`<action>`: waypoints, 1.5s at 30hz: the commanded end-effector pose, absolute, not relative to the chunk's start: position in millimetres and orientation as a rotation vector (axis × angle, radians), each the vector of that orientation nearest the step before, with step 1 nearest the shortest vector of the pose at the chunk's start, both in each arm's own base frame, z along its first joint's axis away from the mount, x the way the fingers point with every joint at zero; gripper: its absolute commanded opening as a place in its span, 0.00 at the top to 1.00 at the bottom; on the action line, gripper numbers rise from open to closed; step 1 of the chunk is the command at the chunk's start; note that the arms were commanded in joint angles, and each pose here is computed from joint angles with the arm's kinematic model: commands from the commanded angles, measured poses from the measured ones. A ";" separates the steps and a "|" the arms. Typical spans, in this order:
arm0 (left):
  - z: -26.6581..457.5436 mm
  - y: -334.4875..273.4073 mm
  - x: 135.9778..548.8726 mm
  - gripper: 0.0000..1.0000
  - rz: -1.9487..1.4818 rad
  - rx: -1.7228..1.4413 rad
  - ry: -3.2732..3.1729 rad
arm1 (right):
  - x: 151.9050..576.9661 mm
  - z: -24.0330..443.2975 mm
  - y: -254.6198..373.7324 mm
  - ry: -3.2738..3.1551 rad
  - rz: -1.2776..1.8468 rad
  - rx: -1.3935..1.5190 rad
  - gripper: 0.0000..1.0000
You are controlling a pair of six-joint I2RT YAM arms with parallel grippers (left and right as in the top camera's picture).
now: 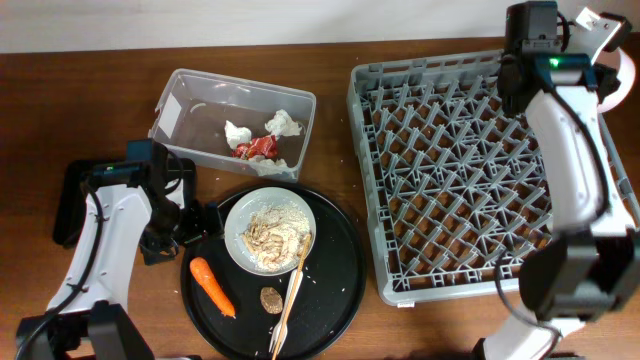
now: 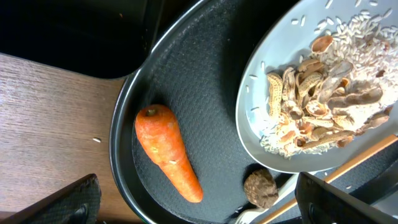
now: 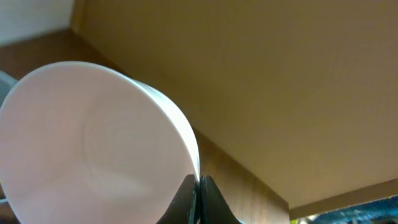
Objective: Sort waste into correct bins and load items into the dishwasher rack
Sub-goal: 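Place the pink bowl upside down at the rack's top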
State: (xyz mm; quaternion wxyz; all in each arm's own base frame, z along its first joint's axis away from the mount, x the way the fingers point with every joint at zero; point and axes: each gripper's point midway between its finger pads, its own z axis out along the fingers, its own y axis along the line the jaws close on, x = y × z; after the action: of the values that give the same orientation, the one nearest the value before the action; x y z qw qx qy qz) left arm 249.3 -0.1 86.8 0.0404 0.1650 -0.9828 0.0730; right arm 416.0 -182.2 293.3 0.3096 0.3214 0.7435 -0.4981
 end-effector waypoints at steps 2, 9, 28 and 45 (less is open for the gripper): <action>87.6 -0.9 248.8 0.01 0.241 0.488 -3.013 | 446.2 236.0 -183.7 2.045 -1.312 0.827 0.96; 87.9 -2.7 249.2 0.01 0.258 0.489 -3.012 | 465.3 180.7 -183.3 2.129 -1.329 0.790 0.96; 87.7 -2.5 251.8 0.01 0.260 0.489 -3.022 | 451.2 116.0 -108.2 2.616 -0.981 0.583 0.85; 87.8 -2.4 251.5 0.01 0.259 0.488 -3.022 | 343.6 272.8 -55.7 2.667 0.087 0.567 0.44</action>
State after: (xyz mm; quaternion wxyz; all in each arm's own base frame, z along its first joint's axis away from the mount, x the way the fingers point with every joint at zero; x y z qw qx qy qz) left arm 251.4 -1.7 87.0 0.0369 0.1649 -0.9825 0.0788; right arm 362.9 -79.4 257.6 0.2135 0.2641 0.9338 -0.1127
